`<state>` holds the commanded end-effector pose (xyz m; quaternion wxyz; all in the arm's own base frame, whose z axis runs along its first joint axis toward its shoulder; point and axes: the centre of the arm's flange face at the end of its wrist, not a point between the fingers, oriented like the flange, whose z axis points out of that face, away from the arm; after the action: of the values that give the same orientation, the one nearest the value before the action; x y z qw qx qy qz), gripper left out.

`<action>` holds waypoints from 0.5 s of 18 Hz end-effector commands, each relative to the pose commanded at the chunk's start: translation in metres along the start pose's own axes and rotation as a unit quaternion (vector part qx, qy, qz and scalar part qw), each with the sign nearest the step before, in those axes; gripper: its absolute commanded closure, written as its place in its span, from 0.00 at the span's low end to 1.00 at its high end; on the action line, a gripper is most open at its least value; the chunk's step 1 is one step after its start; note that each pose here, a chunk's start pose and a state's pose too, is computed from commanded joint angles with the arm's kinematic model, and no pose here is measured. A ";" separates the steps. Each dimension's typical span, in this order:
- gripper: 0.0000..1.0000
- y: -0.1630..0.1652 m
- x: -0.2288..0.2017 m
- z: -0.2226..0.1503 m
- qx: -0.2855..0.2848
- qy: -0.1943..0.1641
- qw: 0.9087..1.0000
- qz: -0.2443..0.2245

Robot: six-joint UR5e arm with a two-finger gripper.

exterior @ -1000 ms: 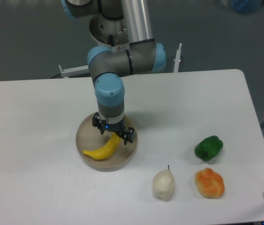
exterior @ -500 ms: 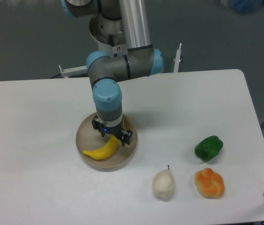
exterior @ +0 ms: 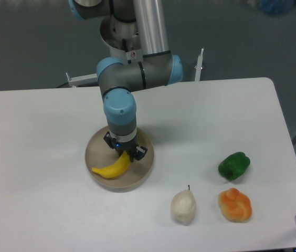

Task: Pick up the banana from the plate
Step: 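Lower the open gripper onto the banana and close on it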

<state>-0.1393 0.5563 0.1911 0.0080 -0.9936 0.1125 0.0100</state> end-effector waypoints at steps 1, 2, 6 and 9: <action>0.57 0.000 0.000 -0.003 0.002 -0.001 1.000 0.002; 0.57 0.000 0.000 -0.004 0.003 -0.002 1.000 0.002; 0.64 -0.001 -0.002 -0.008 0.005 -0.004 1.000 0.001; 0.67 0.000 -0.003 -0.010 0.006 -0.006 1.000 0.002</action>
<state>-0.1418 0.5571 0.2009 0.0145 -0.9932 0.1147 0.0154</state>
